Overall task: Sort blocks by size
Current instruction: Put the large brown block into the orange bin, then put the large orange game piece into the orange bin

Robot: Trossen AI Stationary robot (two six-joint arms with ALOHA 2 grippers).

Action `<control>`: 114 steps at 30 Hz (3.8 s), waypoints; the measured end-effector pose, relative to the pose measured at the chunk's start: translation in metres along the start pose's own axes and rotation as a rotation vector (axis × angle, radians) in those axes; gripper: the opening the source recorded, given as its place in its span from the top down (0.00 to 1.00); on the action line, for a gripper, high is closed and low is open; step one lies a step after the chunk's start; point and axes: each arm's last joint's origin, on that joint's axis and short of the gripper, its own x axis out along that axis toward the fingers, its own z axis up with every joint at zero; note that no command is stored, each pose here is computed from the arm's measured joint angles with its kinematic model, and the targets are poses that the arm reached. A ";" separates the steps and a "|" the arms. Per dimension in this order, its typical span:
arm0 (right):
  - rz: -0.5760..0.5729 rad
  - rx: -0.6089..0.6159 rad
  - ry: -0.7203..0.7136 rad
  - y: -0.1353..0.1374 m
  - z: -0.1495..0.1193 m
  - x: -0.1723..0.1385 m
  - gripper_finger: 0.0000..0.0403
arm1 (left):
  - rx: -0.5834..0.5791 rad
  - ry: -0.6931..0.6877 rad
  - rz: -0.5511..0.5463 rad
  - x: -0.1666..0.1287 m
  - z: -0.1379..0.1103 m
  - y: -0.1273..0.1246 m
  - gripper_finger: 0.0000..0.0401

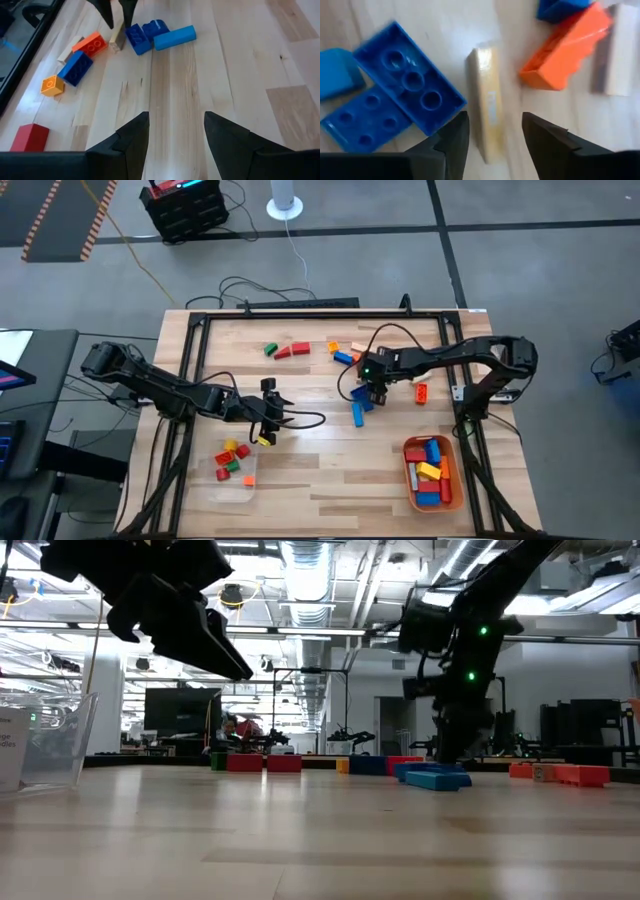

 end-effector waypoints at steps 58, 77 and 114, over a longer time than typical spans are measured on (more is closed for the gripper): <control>0.069 0.541 0.499 0.158 -0.121 -0.181 0.36 | -0.014 0.004 0.002 0.000 -0.001 0.000 0.54; -0.214 0.787 0.236 0.039 -0.108 -0.085 0.41 | 0.002 0.047 -0.001 0.000 -0.005 0.000 0.54; -0.173 0.889 0.289 0.021 -0.112 -0.031 0.51 | -0.011 0.073 -0.002 0.000 -0.008 0.000 0.54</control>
